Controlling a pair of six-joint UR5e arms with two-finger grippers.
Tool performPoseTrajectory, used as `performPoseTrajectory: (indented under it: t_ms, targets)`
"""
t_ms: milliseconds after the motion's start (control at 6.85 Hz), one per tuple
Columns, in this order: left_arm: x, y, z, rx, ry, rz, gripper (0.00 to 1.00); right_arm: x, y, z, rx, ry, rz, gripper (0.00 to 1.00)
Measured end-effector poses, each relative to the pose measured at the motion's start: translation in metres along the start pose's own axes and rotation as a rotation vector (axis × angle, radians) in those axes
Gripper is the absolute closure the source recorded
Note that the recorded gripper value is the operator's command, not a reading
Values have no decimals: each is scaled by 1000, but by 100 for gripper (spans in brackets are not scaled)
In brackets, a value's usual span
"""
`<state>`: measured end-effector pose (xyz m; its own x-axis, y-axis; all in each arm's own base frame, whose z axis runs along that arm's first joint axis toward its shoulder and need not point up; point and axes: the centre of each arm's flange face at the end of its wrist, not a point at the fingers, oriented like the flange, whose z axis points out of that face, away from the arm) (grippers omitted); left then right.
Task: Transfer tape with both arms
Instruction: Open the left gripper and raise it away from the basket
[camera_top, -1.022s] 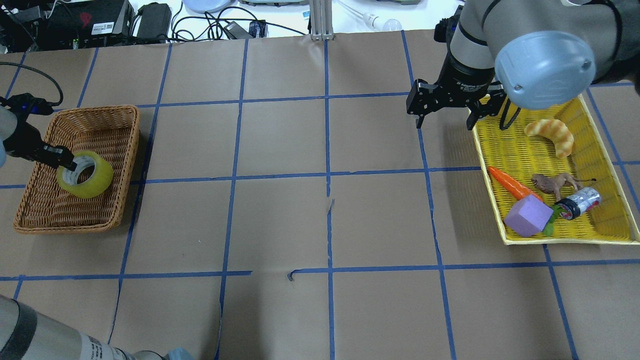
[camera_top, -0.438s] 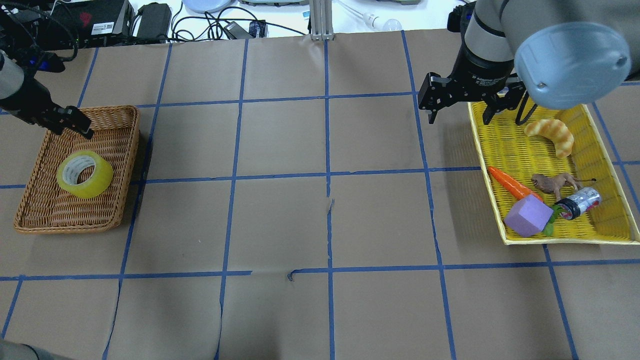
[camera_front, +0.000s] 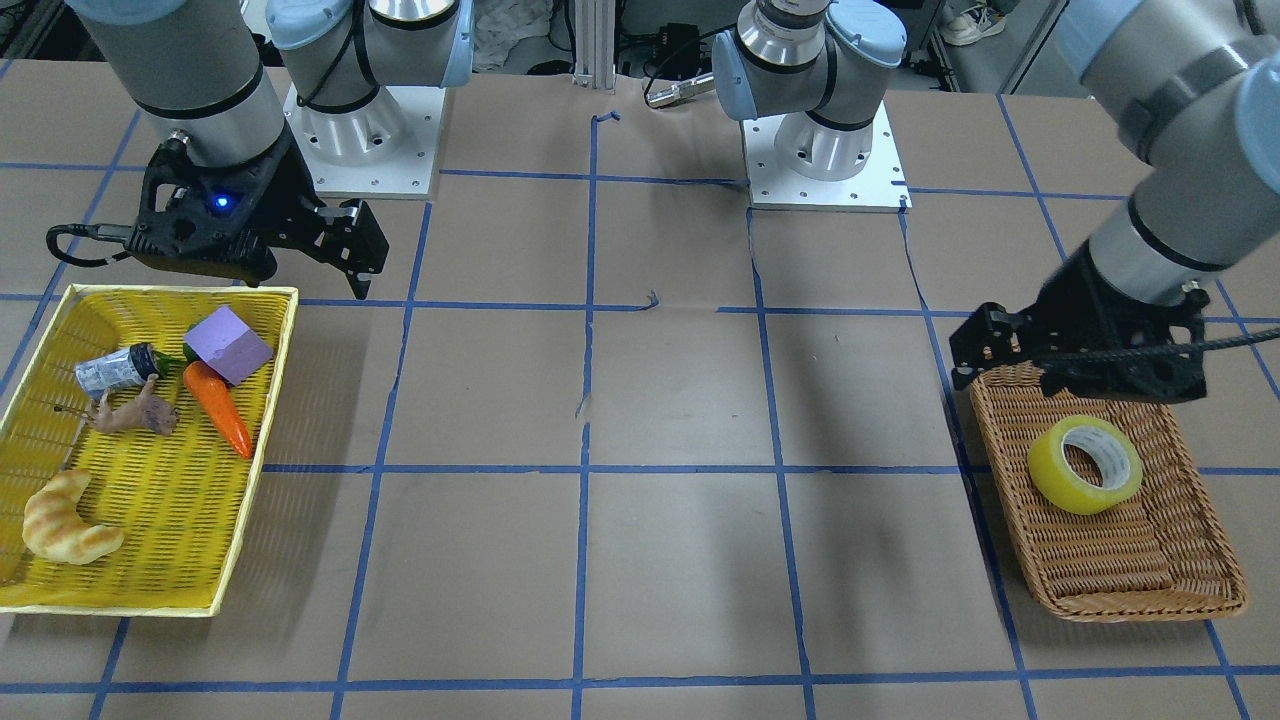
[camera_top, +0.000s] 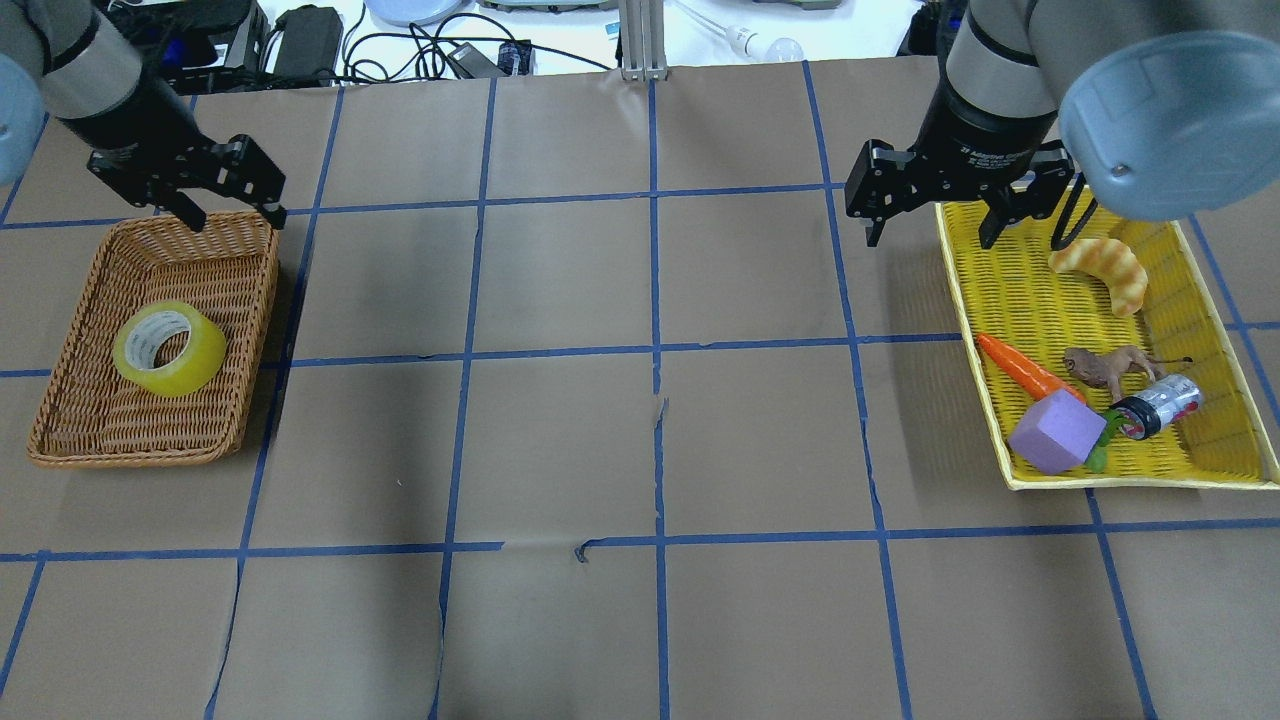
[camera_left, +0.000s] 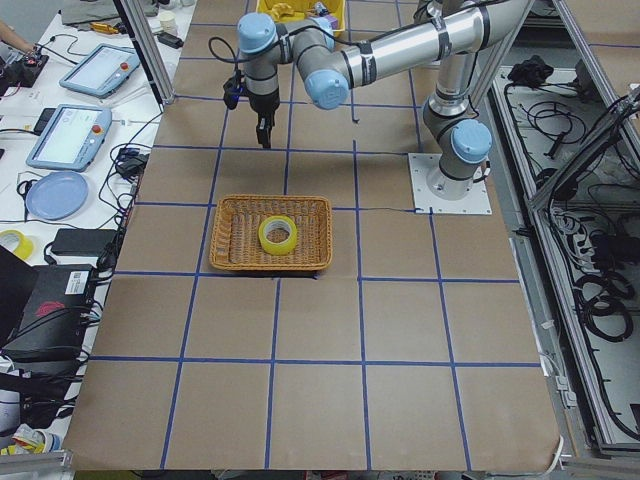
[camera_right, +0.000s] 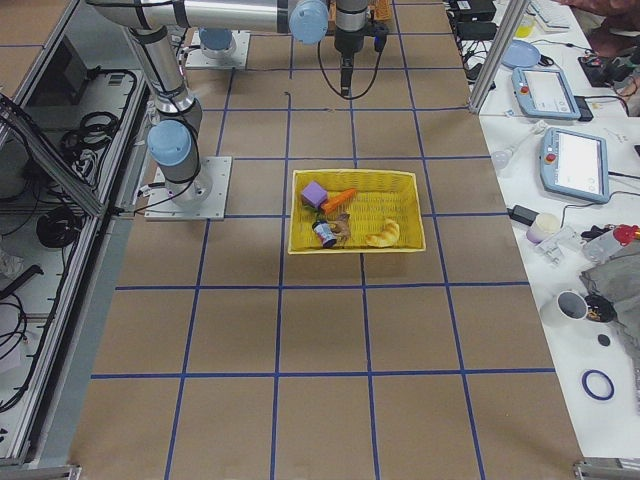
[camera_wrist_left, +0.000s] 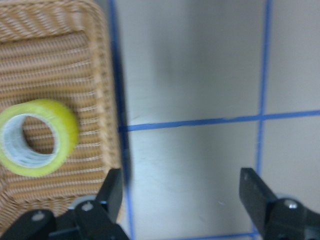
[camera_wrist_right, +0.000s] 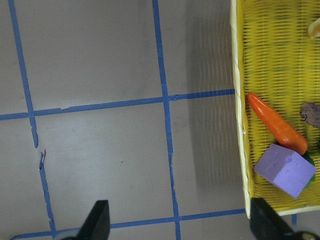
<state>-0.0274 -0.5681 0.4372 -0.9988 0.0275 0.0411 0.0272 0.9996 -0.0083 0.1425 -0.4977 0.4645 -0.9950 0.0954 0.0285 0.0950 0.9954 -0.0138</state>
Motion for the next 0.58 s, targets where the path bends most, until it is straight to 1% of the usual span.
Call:
performPoseTrajectory:
  t_ms: [292,438,584]
  targets:
    - [99,25,-14,-15,1,-6,0,-1,7,-5,-16,-11,-3,0]
    - [125,36,-18,-28,0,6,0,-1,9,-6,-19,-13,-4,0]
    - [137,44,-21,-38,0,15,0,-1,9,-7,-20,-14,-4,0]
